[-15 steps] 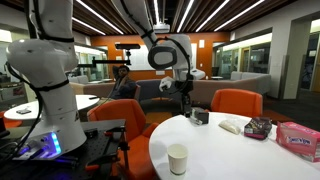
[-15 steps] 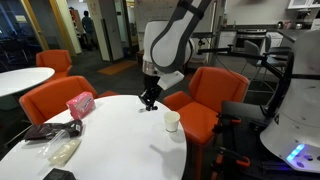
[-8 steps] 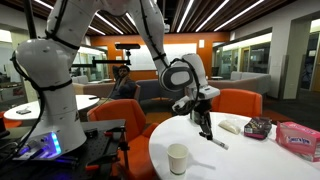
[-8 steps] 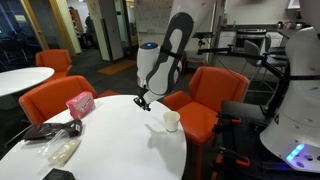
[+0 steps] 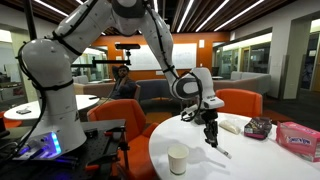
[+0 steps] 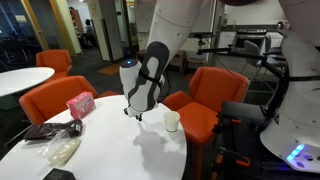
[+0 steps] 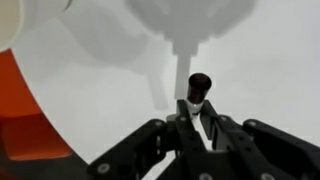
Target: Take the marker out of the white cup
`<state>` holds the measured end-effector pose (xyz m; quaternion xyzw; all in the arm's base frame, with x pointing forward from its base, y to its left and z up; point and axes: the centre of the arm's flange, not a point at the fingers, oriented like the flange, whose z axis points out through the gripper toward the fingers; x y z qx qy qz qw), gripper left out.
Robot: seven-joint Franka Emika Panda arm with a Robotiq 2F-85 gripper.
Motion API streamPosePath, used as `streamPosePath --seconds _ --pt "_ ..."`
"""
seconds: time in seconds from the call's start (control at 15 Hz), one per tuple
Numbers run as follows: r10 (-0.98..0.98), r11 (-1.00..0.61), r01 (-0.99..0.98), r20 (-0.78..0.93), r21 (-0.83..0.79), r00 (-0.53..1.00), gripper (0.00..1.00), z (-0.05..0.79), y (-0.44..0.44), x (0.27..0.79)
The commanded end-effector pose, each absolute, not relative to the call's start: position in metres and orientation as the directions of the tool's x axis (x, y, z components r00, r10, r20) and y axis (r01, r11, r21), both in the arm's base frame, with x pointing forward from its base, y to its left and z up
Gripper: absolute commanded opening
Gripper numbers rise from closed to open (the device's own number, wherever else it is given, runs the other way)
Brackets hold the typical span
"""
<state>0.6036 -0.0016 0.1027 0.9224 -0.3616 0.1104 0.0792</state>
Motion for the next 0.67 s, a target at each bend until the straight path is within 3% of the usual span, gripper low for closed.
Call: streamPosePath --seconds 0.0,0.33,0.4,0.6 --pt "-0.695 -0.656 -0.747 0.295 0.113 0.655 0.05 0.092 -0.009 0.627" --pt "-0.707 -0.61 -0.779 0.343 0.146 0.618 0.05 0.066 -0.012 0.631" --pt "-0.699 -0.618 -0.772 0.346 0.149 0.626 0.44 0.063 -0.009 0.63" --pt "-0.668 -0.672 -0.73 0.323 0.125 0.671 0.58 0.07 -0.003 0.624"
